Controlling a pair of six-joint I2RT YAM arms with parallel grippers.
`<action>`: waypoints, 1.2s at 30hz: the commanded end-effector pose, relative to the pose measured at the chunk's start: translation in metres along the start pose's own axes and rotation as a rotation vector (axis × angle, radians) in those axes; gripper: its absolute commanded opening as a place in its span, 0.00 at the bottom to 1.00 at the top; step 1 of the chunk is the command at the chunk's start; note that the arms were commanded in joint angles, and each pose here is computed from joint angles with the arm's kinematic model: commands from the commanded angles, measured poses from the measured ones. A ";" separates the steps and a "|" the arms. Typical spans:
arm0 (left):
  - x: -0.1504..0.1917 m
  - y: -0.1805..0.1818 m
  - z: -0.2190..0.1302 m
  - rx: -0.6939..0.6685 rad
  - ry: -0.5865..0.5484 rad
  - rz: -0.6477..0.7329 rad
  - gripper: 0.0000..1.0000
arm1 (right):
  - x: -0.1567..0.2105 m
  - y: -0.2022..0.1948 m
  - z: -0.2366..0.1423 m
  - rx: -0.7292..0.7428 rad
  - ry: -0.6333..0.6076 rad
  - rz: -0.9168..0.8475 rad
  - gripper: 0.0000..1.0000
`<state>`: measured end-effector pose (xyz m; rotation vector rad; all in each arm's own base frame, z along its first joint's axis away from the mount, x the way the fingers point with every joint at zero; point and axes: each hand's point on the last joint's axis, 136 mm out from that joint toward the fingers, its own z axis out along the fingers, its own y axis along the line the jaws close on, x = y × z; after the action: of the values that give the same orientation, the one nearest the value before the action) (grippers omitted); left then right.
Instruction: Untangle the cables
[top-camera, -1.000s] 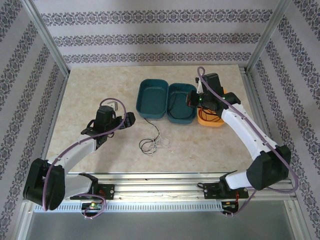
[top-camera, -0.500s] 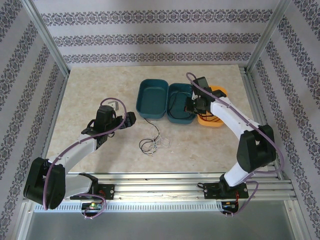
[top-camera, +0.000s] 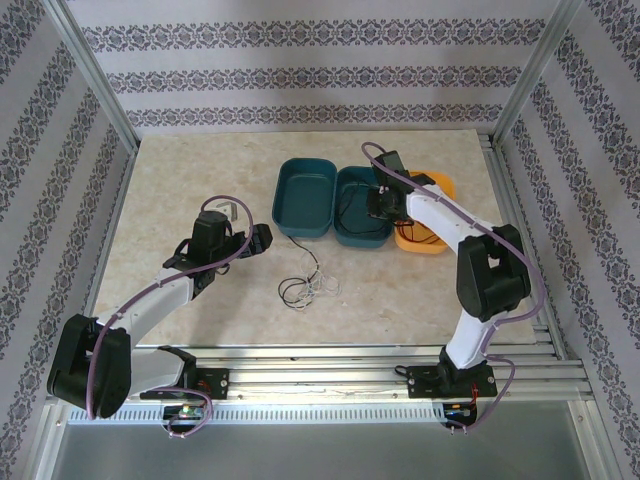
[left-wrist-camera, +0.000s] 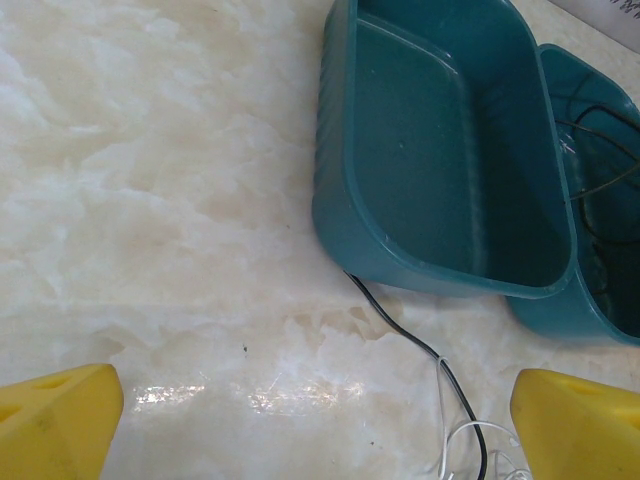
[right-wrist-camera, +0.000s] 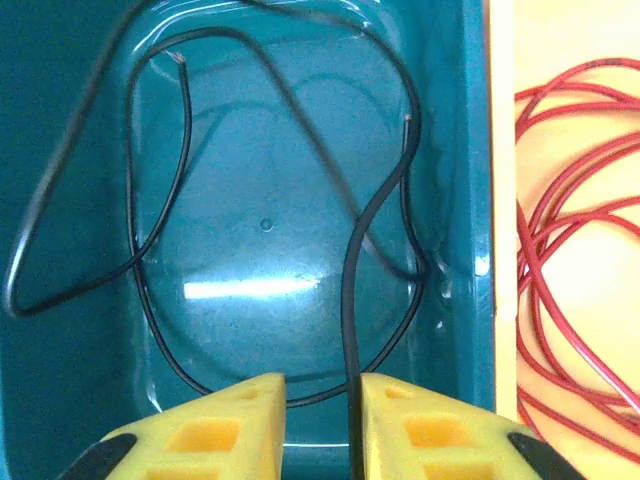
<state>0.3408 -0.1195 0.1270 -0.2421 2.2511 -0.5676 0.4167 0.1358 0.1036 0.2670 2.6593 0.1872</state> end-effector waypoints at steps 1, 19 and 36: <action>-0.005 0.000 -0.003 0.013 -0.019 0.001 0.99 | -0.012 0.004 -0.002 0.025 -0.044 -0.013 0.37; -0.002 -0.007 -0.005 0.051 0.007 0.002 0.99 | 0.002 0.033 -0.078 -0.112 -0.143 -0.119 0.52; 0.021 0.026 -0.013 -0.077 0.024 -0.080 0.99 | 0.134 0.118 -0.092 -0.253 -0.038 -0.401 0.42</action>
<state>0.3260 -0.1167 0.1186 -0.2702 2.2793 -0.5808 0.2823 0.2552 0.1553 -0.2902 2.5589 0.3925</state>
